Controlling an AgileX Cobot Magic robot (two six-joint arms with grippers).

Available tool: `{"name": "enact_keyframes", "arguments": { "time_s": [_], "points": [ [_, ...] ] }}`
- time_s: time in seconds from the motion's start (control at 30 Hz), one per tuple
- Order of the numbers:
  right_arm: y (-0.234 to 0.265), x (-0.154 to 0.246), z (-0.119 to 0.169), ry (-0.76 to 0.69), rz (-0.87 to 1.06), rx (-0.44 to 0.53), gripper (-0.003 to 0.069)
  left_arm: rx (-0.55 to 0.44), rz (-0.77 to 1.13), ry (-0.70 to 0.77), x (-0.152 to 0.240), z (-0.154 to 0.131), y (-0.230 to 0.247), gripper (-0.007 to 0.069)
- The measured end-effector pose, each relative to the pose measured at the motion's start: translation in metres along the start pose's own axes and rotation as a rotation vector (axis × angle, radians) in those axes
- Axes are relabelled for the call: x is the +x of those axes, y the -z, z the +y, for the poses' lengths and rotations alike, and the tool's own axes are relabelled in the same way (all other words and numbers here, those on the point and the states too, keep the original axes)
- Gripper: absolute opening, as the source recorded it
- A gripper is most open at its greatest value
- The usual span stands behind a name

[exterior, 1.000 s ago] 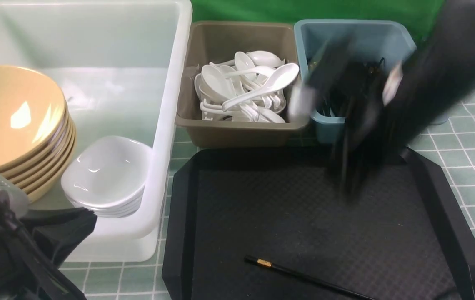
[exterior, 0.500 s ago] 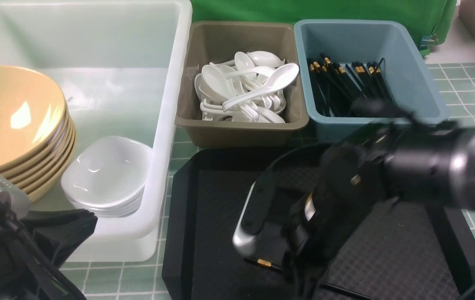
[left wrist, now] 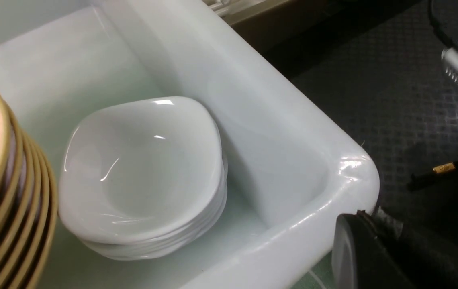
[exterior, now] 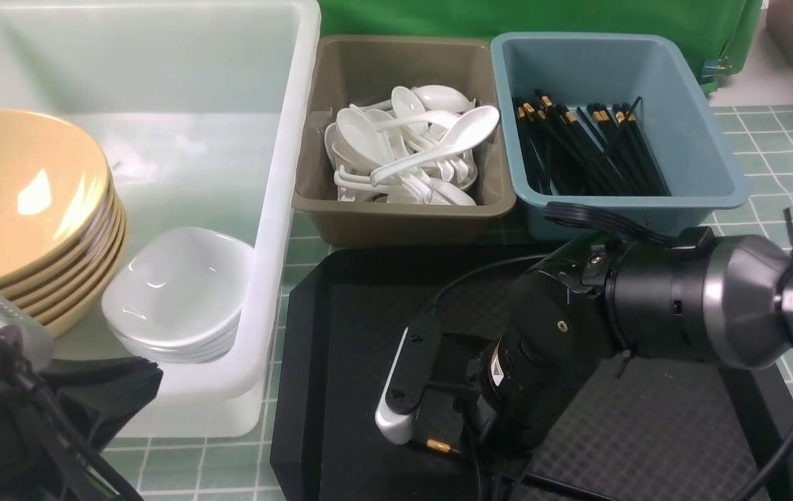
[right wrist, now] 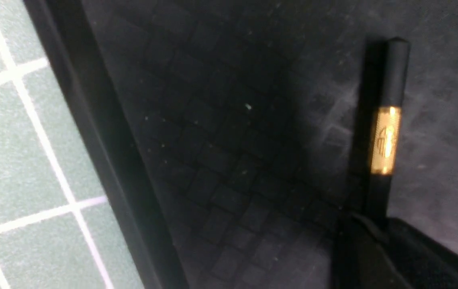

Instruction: On blue table put chopsticks spoon bowls plates into blue grey white boxes.

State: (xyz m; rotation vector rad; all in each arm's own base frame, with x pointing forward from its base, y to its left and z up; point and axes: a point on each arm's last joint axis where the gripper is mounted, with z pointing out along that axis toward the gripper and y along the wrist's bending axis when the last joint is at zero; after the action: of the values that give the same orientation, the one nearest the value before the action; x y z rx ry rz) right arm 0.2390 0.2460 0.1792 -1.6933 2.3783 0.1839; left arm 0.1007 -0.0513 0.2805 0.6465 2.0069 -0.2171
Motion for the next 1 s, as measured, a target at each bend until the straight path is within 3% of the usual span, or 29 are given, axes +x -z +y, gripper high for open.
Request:
{"name": "enact_keyframes", "arguments": {
  "time_s": [0.1, 0.23, 0.4, 0.5, 0.57, 0.67, 0.83, 1.0],
  "points": [
    [0.018, -0.006, -0.001, 0.01, -0.051, 0.024, 0.0083, 0.0, 0.0, 0.0, 0.0, 0.0, 0.0, 0.0005],
    [0.086, -0.027, -0.008, 0.053, -0.277, 0.173, 0.0083, -0.001, -0.004, 0.0, 0.0, 0.0, 0.0, 0.0005],
    [0.176, -0.041, -0.038, 0.068, -0.643, 0.487, 0.0083, -0.002, -0.007, 0.0, -0.001, 0.0, 0.0, 0.0005],
    [0.212, -0.032, -0.087, -0.025, -0.862, 0.746, 0.0083, -0.002, -0.008, 0.0, -0.001, 0.0, 0.0, 0.0005],
    [0.21, -0.021, -0.122, -0.127, -0.943, 0.823, 0.0083, -0.003, -0.009, 0.0, -0.001, 0.0, 0.0, 0.0005],
    [0.182, -0.001, -0.173, -0.335, -0.978, 0.827, 0.0083, -0.004, -0.015, -0.001, -0.001, 0.0, 0.0, 0.0005],
    [0.095, 0.04, -0.23, -0.704, -0.824, 0.68, 0.0134, -0.004, -0.015, -0.001, -0.001, 0.0, 0.0, 0.0005],
    [0.064, 0.061, -0.239, -0.928, -0.727, 0.576, 0.0269, -0.012, -0.045, -0.003, -0.004, 0.001, 0.0, 0.0005]
  ]
}}
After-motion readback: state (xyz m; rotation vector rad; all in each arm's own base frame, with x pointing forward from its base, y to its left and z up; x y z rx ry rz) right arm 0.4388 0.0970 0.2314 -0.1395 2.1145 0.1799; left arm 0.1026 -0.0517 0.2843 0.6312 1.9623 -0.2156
